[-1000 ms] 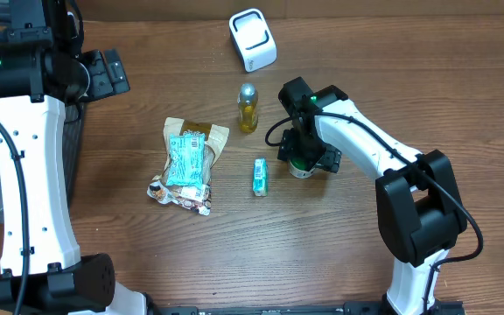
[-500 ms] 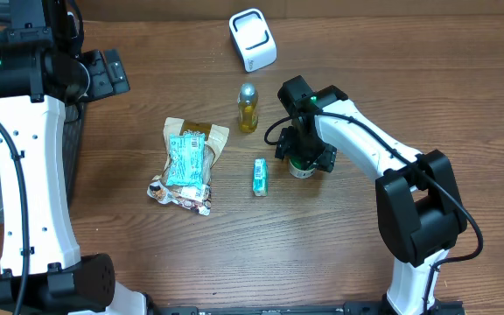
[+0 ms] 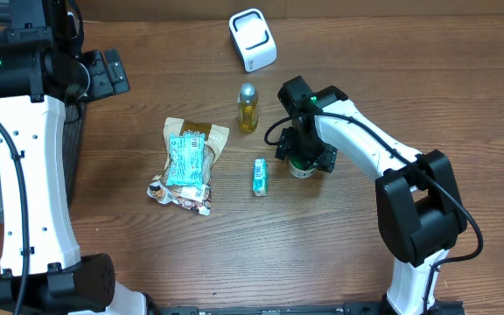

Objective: Scan the item barcode
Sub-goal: 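Lift the jar off the table with the right gripper, then tilt the jar sideways and raise it toward the scanner, then hold the jar's label in front of the white scanner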

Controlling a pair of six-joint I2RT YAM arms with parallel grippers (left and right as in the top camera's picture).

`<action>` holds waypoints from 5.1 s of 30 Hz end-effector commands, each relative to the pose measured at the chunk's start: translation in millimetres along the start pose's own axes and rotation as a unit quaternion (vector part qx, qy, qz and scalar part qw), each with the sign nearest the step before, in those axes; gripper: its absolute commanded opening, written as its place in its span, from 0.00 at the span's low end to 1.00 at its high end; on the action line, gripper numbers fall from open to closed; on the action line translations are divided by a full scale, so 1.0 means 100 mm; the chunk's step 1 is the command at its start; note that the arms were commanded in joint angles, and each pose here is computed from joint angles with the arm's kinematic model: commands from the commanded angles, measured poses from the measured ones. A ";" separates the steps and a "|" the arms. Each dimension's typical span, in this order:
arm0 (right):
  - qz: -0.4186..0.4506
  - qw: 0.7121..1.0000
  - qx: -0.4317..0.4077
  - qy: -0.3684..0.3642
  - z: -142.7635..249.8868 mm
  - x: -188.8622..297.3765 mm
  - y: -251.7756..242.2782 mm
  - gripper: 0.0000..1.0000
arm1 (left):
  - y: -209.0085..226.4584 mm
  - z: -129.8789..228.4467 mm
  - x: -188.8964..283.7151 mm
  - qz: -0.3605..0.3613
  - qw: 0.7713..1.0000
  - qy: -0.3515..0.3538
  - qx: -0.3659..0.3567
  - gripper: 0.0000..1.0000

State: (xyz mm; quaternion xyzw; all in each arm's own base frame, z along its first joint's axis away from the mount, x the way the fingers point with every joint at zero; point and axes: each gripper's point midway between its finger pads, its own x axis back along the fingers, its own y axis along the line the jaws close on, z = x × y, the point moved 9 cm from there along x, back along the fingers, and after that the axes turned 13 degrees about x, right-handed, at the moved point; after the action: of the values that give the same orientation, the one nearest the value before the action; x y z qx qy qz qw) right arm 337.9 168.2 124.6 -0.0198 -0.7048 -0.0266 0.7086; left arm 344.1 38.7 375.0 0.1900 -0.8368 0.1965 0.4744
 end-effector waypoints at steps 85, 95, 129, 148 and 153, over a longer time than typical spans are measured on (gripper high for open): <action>-0.294 0.911 -0.019 0.289 0.71 1.22 0.25 0.04 | -0.02 0.00 -0.02 -0.001 1.000 0.001 -0.005 1.00; -0.314 0.901 -0.022 0.298 0.72 1.24 0.28 0.04 | -0.02 0.00 -0.02 -0.001 1.000 0.001 -0.005 1.00; -0.065 0.995 0.035 0.070 0.28 0.93 -0.02 0.04 | -0.02 0.00 -0.02 -0.001 1.000 0.001 -0.005 0.99; 0.073 0.892 0.152 -0.420 -0.92 2.18 -0.01 0.04 | -0.02 0.00 -0.02 -0.002 1.000 0.001 -0.005 1.00; -0.010 0.862 0.159 -0.481 -1.18 2.23 0.17 0.04 | -0.02 0.00 -0.02 -0.001 1.000 0.001 -0.005 1.00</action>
State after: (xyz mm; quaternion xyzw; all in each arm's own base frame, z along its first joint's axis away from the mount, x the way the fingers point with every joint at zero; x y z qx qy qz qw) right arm 449.1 169.7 336.2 0.0494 -0.9443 0.1054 0.3079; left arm 344.1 38.7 374.9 0.1900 -0.8367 0.1967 0.4745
